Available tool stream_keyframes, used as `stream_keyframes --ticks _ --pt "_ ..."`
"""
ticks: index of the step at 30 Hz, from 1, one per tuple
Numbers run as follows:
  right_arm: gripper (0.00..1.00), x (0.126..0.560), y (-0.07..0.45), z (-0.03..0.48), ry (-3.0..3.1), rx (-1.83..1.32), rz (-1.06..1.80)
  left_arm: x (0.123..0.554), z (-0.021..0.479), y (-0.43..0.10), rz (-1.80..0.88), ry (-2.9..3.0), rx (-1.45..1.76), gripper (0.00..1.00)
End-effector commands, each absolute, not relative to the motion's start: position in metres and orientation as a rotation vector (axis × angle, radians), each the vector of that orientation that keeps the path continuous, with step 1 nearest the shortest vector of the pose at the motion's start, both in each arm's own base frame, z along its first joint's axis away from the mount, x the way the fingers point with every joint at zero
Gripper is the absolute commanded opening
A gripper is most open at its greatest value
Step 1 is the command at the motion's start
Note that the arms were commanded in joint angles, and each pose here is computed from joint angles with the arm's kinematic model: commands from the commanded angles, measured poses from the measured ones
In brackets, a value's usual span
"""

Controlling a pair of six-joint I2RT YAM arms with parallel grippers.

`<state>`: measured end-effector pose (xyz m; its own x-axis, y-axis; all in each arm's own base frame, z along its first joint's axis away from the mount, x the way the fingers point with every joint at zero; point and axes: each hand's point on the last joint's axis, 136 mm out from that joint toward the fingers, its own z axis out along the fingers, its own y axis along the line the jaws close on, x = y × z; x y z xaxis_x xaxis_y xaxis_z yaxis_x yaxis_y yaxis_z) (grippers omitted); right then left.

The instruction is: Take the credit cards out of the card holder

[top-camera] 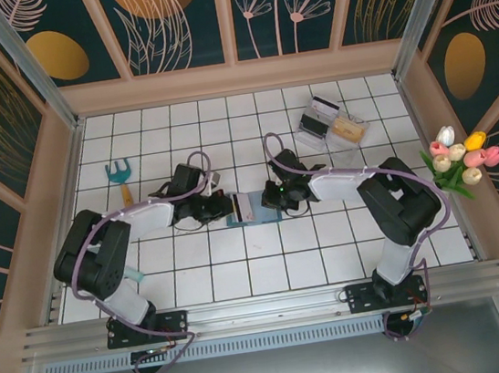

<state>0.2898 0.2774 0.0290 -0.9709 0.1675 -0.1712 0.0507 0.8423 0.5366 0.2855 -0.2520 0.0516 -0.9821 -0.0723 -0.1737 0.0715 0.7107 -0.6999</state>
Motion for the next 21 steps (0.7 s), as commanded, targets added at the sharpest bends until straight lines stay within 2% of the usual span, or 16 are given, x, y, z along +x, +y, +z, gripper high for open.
stream_keyframes --ticks 1,6,9,16,21 --pt "0.18 0.293 0.285 0.055 2.767 0.088 0.913 0.284 0.062 -0.240 -1.035 2.741 0.028 0.00" --pt "0.29 0.302 0.304 0.100 2.601 0.009 1.155 0.282 0.066 -0.223 -0.889 2.775 0.063 0.00" --pt "0.37 0.303 0.308 0.125 2.488 -0.015 1.272 0.283 0.083 -0.227 -0.938 2.734 0.069 0.00" --pt "0.58 0.301 0.302 0.181 2.233 -0.025 1.496 0.306 0.170 -0.256 -1.213 2.480 0.015 0.00" --pt "0.66 0.304 0.284 0.233 2.047 -0.013 1.657 0.319 0.238 -0.272 -1.407 2.275 0.001 0.00"
